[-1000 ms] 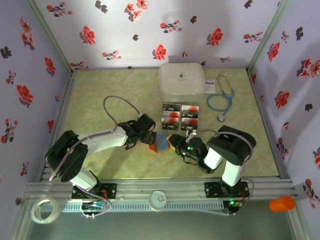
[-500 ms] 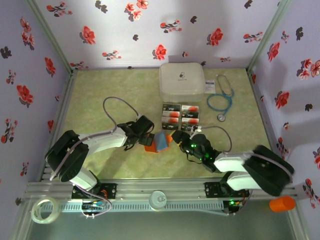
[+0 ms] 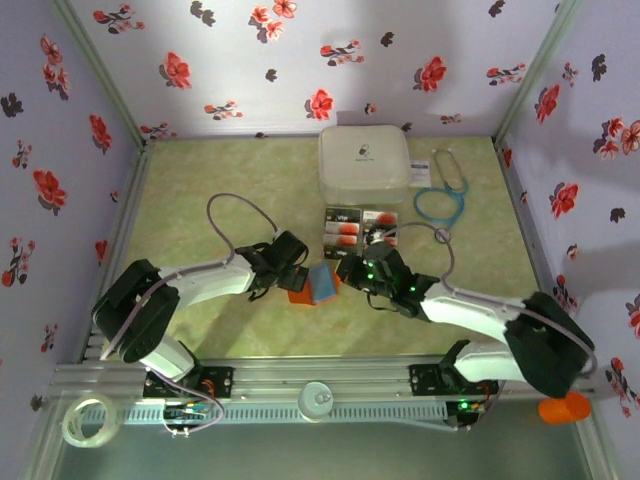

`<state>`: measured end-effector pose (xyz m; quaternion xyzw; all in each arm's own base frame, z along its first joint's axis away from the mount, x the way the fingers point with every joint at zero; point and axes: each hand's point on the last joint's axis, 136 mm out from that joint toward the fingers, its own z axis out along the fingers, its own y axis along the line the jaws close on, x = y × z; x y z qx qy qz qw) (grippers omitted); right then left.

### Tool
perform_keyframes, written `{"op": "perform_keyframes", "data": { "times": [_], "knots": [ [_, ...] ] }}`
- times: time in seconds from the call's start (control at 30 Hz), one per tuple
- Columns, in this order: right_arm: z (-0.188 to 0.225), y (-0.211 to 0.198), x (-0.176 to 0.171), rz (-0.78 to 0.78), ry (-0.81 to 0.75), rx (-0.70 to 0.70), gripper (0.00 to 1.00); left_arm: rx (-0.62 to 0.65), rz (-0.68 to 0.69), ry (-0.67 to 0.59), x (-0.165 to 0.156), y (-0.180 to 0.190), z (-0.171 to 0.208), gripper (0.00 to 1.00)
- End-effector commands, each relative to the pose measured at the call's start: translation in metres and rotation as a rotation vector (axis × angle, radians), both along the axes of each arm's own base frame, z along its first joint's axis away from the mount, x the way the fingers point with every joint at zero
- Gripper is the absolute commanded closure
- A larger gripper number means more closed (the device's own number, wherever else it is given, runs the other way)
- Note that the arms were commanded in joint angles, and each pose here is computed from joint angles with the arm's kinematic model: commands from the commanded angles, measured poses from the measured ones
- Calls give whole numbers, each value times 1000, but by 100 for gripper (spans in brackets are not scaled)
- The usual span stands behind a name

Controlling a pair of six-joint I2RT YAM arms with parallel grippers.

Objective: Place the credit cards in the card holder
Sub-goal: Open the card holder at the center of the table.

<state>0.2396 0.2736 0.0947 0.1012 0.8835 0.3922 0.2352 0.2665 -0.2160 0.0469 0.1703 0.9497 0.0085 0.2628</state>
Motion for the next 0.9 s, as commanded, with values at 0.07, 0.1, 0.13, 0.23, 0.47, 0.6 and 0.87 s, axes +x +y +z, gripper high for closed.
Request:
{"op": "perform_keyframes", "data": {
  "times": [0.07,0.1,0.13,0.23,0.47,0.6,0.87],
  "knots": [
    [-2,30,3,112,9,11,96,27,-2,-13,6,3,-1,0],
    [-5,33,4,117,13,8,96,27,-3,-14,6,2,0,0],
    [-8,34,5,119,19,1,96,27,-5,-14,6,2,0,0],
    [-22,33,6,121,36,-30,97,27,-6,-16,7,2,1,0],
    [-67,19,2,91,84,-100,100,3,-25,-18,6,-2,7,0],
    [-80,11,-4,71,107,-104,100,-34,-53,6,1,-10,11,0],
    [-89,0,-10,38,121,-106,100,14,-111,55,-26,-15,-2,0]
  ]
}}
